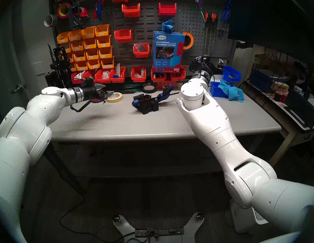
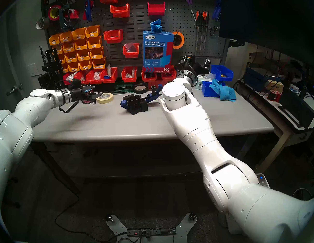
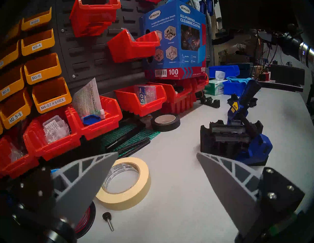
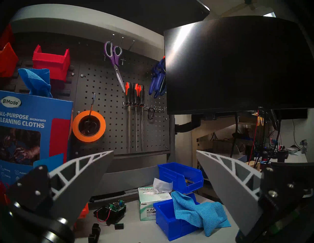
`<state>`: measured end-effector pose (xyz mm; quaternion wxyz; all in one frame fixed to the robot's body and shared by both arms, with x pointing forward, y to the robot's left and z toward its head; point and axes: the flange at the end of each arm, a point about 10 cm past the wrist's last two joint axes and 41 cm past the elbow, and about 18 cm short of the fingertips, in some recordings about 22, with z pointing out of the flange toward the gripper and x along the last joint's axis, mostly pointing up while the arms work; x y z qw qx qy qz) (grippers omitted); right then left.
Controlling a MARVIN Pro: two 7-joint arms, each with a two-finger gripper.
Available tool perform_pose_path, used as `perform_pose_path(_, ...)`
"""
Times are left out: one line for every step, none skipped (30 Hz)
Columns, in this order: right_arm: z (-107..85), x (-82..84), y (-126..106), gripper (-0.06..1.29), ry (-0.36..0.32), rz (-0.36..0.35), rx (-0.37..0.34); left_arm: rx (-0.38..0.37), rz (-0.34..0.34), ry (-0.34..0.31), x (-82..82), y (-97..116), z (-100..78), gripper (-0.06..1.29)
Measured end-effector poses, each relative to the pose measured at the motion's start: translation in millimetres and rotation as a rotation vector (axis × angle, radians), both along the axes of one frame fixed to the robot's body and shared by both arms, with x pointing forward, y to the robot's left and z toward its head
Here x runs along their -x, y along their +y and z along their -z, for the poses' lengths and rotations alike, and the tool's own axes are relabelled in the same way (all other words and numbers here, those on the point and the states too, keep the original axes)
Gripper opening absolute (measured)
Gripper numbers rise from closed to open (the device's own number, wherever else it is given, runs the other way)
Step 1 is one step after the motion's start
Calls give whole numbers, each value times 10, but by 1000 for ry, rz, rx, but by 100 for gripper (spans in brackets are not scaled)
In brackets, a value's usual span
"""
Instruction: Clamp the two 3D printed pieces together with the clamp
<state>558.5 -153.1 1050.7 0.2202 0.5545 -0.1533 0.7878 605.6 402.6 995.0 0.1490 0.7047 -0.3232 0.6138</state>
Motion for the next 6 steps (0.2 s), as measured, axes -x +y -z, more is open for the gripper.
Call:
perform_pose_path(0,3,1,126,-1,0,2,0,-2,-1,-2,0,-1,123)
perform_pose_path(1,7,2,126,-2,1,4,0,-3,-1,-4,0,-2,123)
perform_pose_path(1,9,2,126,-2,1,6,0,-5,-2,-5,0,-2,123)
perform_pose_path(2,13,4,126,-4,1,9,0,-7,-3,-7,0,-3,123)
perform_pose_path(3,16,5,126,-4,2,11,0,-8,-3,-9,0,-4,123)
perform_pose_path(4,19,6,126,-5,2,13,0,-9,-4,-10,0,-4,123)
